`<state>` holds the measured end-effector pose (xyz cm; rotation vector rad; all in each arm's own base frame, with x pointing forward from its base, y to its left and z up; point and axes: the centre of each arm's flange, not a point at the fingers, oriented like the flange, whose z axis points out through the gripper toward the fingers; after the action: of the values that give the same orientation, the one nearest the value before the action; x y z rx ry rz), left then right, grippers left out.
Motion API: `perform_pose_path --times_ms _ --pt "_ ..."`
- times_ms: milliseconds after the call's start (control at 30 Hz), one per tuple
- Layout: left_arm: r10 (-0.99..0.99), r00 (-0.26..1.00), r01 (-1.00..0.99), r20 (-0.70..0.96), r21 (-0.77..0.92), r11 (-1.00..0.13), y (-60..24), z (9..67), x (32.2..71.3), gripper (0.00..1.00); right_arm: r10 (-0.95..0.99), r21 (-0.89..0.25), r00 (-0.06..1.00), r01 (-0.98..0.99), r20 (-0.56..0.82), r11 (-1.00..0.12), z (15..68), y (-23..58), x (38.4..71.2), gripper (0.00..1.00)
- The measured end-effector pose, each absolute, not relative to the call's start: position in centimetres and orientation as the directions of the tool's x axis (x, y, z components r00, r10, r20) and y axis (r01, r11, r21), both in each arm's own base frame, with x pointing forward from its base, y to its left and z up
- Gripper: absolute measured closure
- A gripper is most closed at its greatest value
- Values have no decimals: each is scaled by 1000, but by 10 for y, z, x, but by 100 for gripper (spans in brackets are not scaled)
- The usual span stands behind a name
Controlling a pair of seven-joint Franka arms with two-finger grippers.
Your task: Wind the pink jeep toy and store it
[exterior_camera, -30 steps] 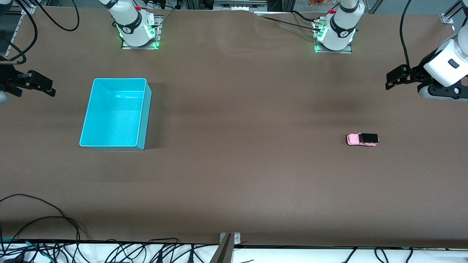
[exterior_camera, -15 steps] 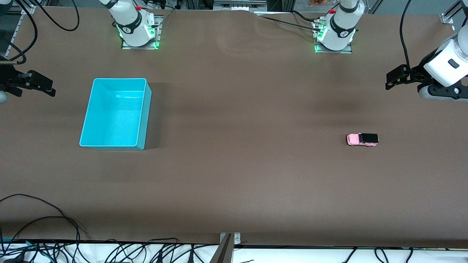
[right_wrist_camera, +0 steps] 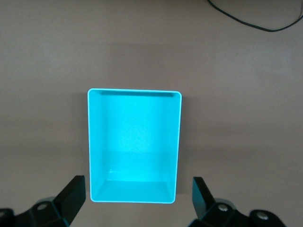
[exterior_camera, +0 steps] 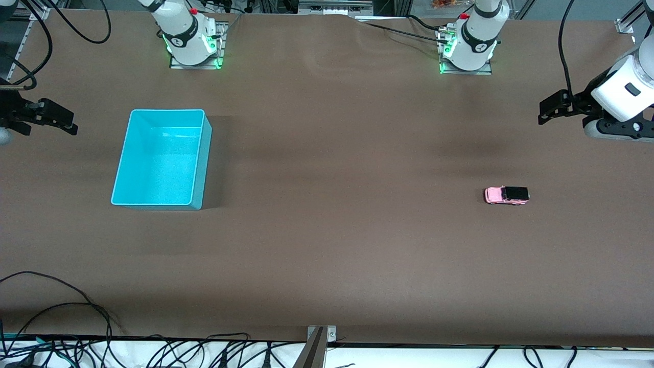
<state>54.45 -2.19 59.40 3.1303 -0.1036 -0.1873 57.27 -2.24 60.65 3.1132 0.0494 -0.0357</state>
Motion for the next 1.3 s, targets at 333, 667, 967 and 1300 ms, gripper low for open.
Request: perform_pose_path --times_ms 333,667,967,1300 --pt "-68 989 -67 -131 10 -998 -17 588 547 0 31 27 999 32 -23 -999 606 -22 573 0" --pt "-182 972 -179 -147 32 -983 -6 576 555 0 31 27 999 32 -23 -999 606 -22 573 0" --pt "-339 931 -333 -139 63 -941 18 570 568 0 31 27 999 32 -23 -999 606 -22 573 0" --pt "-568 817 -561 -99 90 -823 42 548 585 0 31 27 999 32 -23 -999 606 -22 573 0"
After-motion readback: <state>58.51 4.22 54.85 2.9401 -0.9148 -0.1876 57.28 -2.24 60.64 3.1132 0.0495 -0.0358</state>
